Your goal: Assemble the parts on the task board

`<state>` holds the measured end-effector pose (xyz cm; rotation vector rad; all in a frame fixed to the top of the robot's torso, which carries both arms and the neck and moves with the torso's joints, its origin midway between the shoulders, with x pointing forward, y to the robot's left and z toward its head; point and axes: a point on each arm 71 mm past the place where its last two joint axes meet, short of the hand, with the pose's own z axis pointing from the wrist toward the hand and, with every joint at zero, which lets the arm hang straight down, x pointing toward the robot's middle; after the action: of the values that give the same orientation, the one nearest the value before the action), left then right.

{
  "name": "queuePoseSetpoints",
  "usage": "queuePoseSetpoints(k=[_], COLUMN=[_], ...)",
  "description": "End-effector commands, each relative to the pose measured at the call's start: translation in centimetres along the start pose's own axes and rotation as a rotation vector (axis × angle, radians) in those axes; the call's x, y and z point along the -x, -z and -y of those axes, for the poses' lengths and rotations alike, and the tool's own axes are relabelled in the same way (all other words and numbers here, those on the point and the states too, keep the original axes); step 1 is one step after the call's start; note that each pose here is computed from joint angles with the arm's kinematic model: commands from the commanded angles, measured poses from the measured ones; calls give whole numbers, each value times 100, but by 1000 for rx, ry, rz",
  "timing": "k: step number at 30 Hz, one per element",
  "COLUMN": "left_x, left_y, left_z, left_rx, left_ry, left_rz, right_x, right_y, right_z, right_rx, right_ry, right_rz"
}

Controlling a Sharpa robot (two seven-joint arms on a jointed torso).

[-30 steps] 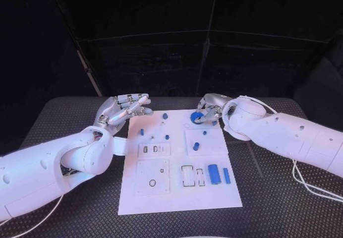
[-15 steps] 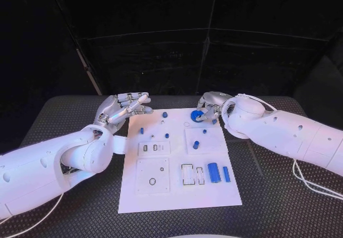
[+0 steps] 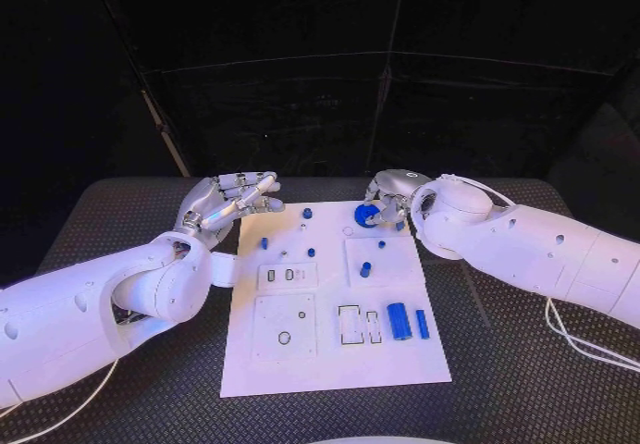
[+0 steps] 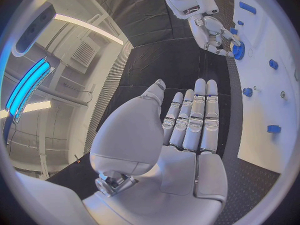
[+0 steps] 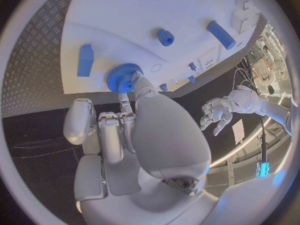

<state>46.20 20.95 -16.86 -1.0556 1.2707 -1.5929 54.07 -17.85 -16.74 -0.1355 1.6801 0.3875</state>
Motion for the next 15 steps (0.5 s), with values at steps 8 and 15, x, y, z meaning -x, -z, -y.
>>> queuePoseSetpoints(k=[8,15], left_x=[-13,-14], left_y=[-2,-3], left_z=[17,18], left_rx=[-9,-11], left_ry=[2,2], left_rz=[-13,-13], right_x=[149,132], right_y=[121,79], right_z=[-453,-806], right_rx=[123,181], right_ry=[43,36], right_rz=[170,184])
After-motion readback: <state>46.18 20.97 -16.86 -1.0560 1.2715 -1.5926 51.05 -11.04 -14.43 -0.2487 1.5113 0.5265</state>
